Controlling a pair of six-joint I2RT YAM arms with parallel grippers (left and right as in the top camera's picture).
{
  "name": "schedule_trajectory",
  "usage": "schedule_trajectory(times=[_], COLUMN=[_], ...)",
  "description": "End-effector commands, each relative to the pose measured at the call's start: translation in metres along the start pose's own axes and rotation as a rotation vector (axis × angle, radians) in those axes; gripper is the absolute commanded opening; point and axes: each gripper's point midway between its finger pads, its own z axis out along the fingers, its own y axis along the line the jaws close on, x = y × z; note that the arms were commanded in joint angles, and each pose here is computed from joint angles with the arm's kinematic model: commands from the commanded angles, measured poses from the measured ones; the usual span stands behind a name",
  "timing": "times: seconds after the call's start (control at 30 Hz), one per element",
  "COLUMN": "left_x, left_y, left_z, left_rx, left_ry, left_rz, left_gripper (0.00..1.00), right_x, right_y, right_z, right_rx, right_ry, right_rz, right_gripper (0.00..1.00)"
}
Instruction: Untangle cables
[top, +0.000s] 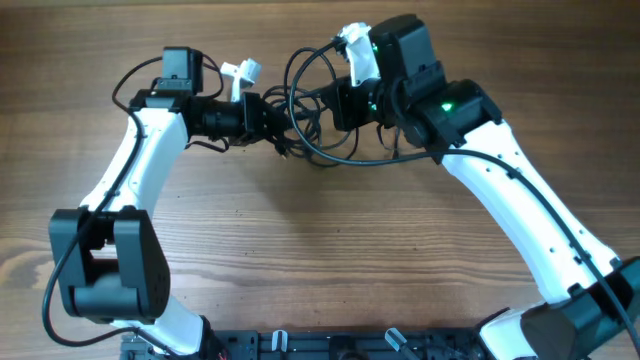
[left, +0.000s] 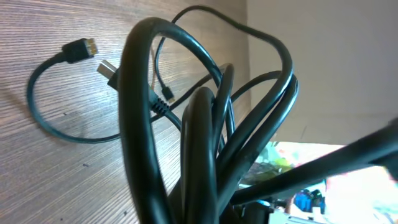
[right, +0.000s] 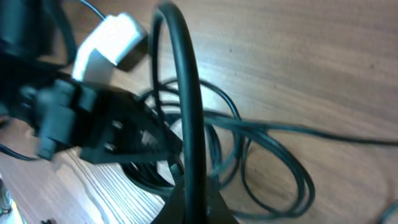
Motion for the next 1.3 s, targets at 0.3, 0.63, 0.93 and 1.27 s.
schedule_trajectory(times=[0.3, 0.63, 0.93, 1.27], left_x=[-0.006, -0.005, -0.005, -0.009], left_y=[-0.025, -0.025, -0.026, -0.042], left_z=[-0.015, -0.015, -0.015, -0.018], left_rx=[0.089, 0.089, 0.094, 0.188], left_ry=[-0.025, -0.023, -0.022, -0.007], left_rz=[0.021, 0.017, -0.004, -0.139], left_gripper=[0.04, 0.04, 0.04, 0.04], right_x=[0.017, 0.041, 0.019, 0.029], right_y=[0.001, 0.028, 0.03, 0.027], right_z=[0.035, 0.073, 0.084, 0.098], right_rx=[0.009, -0.02, 0.011, 0.059], right_ry=[0.077, 0.148, 0.04, 0.059], right_rz=[0.001, -0.02, 0.09, 0.173], right_gripper=[0.04, 0.04, 0.05, 0.16])
